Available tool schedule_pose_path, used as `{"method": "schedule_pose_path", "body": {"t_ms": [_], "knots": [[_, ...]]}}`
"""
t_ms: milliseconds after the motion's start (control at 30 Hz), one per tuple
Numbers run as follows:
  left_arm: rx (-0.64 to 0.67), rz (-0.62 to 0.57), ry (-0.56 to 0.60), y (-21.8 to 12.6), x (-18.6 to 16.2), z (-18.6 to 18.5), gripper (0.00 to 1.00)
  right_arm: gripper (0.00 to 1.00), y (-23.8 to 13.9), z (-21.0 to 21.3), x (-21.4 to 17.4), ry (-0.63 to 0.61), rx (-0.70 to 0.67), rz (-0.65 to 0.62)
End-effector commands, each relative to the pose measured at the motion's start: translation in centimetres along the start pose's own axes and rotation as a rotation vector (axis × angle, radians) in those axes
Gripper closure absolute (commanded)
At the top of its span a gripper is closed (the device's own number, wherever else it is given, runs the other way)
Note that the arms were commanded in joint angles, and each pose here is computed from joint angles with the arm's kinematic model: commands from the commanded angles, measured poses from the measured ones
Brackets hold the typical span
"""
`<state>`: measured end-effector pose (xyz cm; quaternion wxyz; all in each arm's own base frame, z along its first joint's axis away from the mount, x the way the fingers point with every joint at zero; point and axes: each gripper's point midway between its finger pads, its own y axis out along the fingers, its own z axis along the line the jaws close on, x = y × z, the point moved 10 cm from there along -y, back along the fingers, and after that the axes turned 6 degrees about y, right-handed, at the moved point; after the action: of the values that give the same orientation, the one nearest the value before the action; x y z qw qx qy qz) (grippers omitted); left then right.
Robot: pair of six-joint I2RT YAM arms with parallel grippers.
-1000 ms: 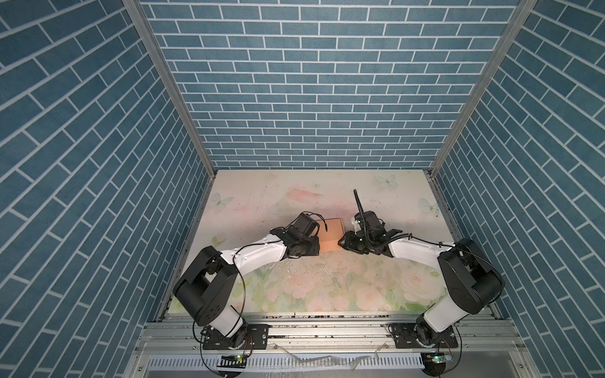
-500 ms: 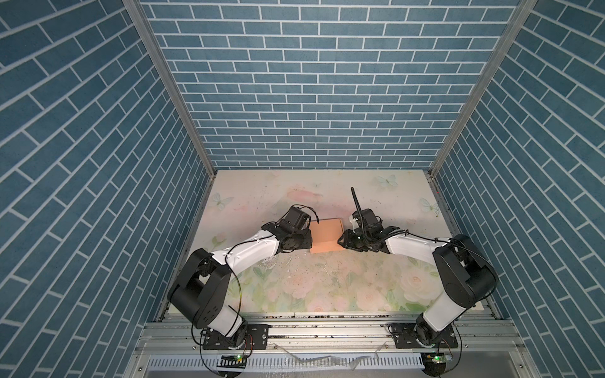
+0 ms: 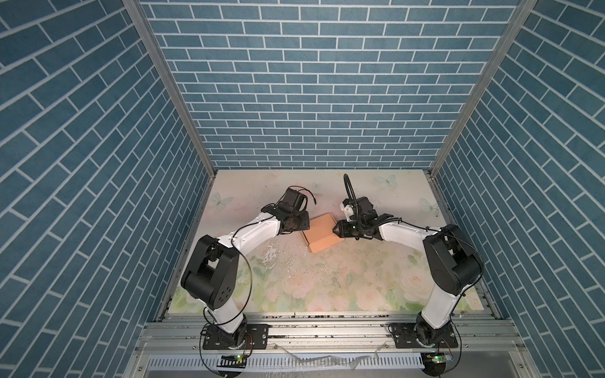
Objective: Fold the paper box
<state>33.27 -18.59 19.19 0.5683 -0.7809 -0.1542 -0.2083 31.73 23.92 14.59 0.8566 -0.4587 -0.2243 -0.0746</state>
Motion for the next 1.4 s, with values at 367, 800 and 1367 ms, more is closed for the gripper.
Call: {"method": "schedule_pose_path", "body": {"t_ms": [367, 800, 1367], "knots": [[-0.009, 0.073, 0.059, 4.4, 2.5, 0.7, 0.5, 0.53, -0.7, 1.6, 2.1, -0.13, 0.079, -0.064], [-0.144, 0.096, 0.034, 6.1, 1.0, 0.6, 0.5, 0.52, -4.9, 0.4, -2.1, 0.008, 0.056, -0.133], [-0.152, 0.109, 0.031, 5.1, -1.4, 0.1, 0.5, 0.56, -2.2, -1.8, -4.4, 0.159, -0.028, -0.041]]}}
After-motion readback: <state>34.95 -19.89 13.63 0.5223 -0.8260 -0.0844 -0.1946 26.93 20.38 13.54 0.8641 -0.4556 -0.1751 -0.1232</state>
